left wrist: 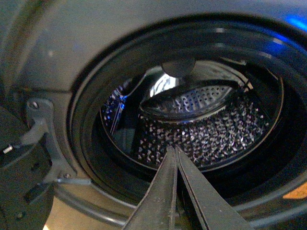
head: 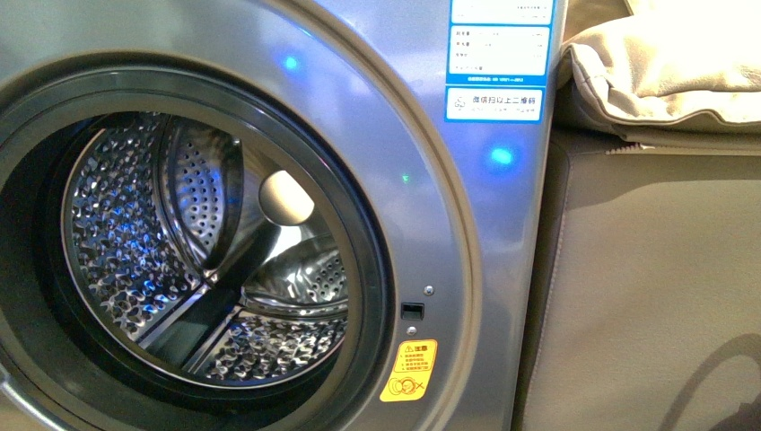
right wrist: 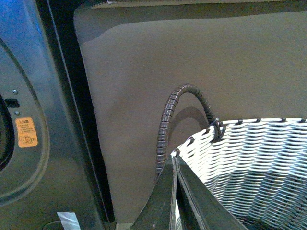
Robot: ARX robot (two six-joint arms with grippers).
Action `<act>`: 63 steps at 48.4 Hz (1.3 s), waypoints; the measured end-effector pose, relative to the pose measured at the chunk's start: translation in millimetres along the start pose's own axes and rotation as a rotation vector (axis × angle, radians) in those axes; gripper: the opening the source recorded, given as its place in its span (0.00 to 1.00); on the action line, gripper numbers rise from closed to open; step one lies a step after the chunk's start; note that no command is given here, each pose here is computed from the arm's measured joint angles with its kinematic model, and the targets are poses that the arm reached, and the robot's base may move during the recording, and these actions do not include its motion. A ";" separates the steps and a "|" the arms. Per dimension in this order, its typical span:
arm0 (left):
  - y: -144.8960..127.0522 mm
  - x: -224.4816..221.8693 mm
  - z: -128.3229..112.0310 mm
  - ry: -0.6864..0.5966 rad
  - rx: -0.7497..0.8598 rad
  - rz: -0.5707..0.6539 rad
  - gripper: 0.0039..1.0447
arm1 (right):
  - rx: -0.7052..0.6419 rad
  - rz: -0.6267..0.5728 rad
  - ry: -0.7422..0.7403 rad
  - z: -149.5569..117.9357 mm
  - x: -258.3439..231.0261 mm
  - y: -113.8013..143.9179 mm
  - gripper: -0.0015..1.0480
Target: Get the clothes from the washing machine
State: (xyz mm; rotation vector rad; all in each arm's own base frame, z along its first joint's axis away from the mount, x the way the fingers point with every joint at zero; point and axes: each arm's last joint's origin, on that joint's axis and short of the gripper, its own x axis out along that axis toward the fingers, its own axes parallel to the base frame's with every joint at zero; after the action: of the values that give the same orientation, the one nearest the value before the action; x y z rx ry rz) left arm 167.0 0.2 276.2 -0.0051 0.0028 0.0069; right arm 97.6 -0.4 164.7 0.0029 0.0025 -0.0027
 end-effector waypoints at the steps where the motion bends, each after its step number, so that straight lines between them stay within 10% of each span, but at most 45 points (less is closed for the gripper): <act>1: 0.0 -1.5 -4.9 0.004 0.000 -0.001 0.03 | 0.000 0.000 0.000 0.0 0.0 0.0 0.02; 26: 0.2 -33.3 -71.0 0.006 0.001 -0.008 0.03 | 0.000 0.000 0.000 0.0 0.0 0.0 0.02; 63: 0.6 -56.6 -107.3 -0.011 0.001 -0.007 0.03 | 0.000 0.000 0.000 0.0 0.0 0.0 0.02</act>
State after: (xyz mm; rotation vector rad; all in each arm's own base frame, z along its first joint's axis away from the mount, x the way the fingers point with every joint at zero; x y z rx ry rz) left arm 110.2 -0.1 169.0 -0.0040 -0.0078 -0.0004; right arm 97.6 -0.4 164.7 0.0029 0.0025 -0.0027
